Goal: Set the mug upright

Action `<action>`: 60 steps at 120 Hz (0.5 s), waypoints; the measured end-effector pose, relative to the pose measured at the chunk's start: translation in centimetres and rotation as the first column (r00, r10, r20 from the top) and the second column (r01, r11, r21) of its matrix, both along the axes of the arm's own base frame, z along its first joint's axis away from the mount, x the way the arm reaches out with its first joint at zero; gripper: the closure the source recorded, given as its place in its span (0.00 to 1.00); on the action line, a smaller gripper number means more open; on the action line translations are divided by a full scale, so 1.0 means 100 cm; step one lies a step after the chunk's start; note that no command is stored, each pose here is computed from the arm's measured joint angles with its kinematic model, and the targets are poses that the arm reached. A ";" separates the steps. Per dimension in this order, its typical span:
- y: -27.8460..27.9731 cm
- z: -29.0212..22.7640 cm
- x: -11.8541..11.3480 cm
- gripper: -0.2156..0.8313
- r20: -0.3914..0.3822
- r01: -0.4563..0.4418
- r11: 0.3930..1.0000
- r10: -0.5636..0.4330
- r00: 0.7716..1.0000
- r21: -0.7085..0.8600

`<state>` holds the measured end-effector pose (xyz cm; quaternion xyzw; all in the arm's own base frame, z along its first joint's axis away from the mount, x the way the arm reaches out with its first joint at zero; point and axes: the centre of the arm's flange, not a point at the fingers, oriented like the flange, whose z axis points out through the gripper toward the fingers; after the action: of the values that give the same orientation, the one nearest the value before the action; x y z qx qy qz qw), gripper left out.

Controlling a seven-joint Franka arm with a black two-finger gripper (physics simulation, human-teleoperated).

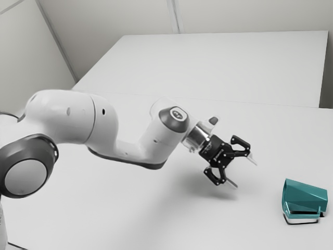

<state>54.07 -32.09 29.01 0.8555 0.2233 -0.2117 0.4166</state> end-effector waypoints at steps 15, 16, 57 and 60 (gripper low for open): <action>-0.018 -0.003 0.006 0.21 -0.012 -0.032 0.999 0.031 0.999 -0.039; -0.019 -0.004 0.006 0.21 -0.014 -0.035 0.998 0.034 0.999 -0.043; -0.072 -0.023 -0.010 0.21 -0.152 -0.184 0.966 0.158 0.976 -0.179; -0.075 -0.026 -0.012 0.21 -0.163 -0.194 0.963 0.165 0.973 -0.185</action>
<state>52.90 -39.61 26.40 0.7677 0.3076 -0.2562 0.5005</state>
